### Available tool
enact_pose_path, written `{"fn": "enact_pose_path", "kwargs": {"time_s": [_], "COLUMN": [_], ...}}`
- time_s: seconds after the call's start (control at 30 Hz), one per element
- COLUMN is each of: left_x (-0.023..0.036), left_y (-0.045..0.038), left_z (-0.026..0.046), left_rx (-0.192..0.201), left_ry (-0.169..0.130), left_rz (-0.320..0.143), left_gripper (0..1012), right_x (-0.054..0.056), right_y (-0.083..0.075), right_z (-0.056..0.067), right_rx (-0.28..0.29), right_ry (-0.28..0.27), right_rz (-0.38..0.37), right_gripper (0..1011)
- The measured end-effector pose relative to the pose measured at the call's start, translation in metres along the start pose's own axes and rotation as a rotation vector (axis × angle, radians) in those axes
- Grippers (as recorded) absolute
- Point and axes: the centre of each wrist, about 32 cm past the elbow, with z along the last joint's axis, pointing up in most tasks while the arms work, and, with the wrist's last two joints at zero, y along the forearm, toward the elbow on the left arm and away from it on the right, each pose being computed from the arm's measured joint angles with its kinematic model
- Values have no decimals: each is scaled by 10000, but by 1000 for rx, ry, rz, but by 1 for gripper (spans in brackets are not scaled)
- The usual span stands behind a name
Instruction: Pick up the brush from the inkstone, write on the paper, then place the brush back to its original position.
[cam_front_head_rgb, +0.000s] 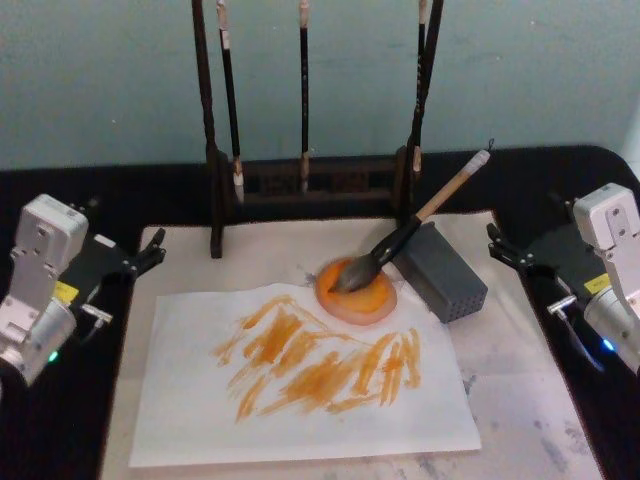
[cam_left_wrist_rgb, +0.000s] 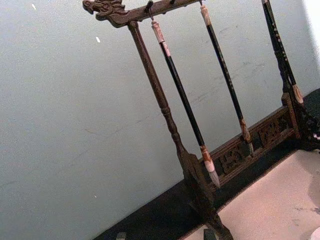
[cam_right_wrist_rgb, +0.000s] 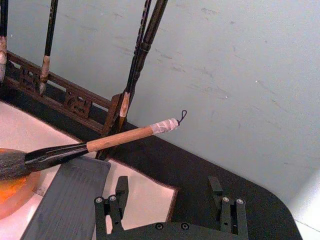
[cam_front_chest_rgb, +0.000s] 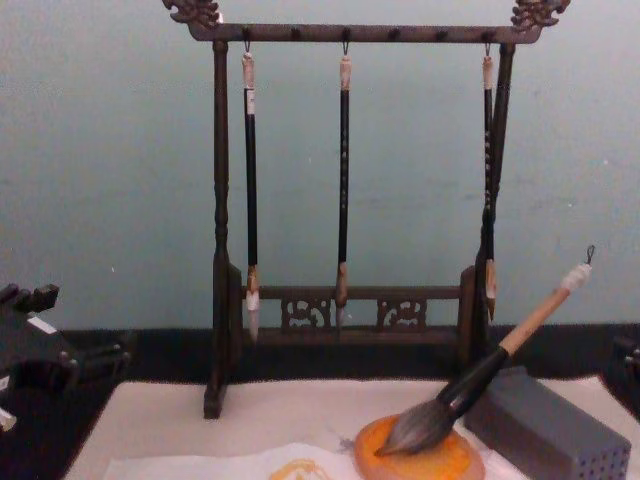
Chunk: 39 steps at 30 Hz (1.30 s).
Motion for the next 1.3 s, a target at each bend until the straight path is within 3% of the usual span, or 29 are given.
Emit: {"fn": "enact_pose_path", "kwargs": {"time_s": [0.6,0.8,0.93,1.0,1.03,1.1,1.23,1.3], "left_x": [0,0,0,0,0,0,0,0], "left_y": [0,0,0,0,0,0,0,0], "left_z": [0,0,0,0,0,0,0,0], "left_rx": [0,0,0,0,0,0,0,0], "left_ry": [0,0,0,0,0,0,0,0], "left_rz": [0,0,0,0,0,0,0,0], "left_gripper": [1001,1001,1001,1001,1001,1001,1001,1001], "right_x": [2,0,17,43,43,71,90,100], "right_y": [-2,-34,-52,-60,-60,-54,-30,-4], "right_z": [1,42,85,123,123,157,184,193], "right_rx": [1,11,14,2,2,-22,-53,-72], "right_ry": [3,46,113,207,207,322,450,551], "right_rz": [1,23,45,72,72,93,108,121], "right_gripper": [1000,1000,1000,1000,1000,1000,1000,1000]}}
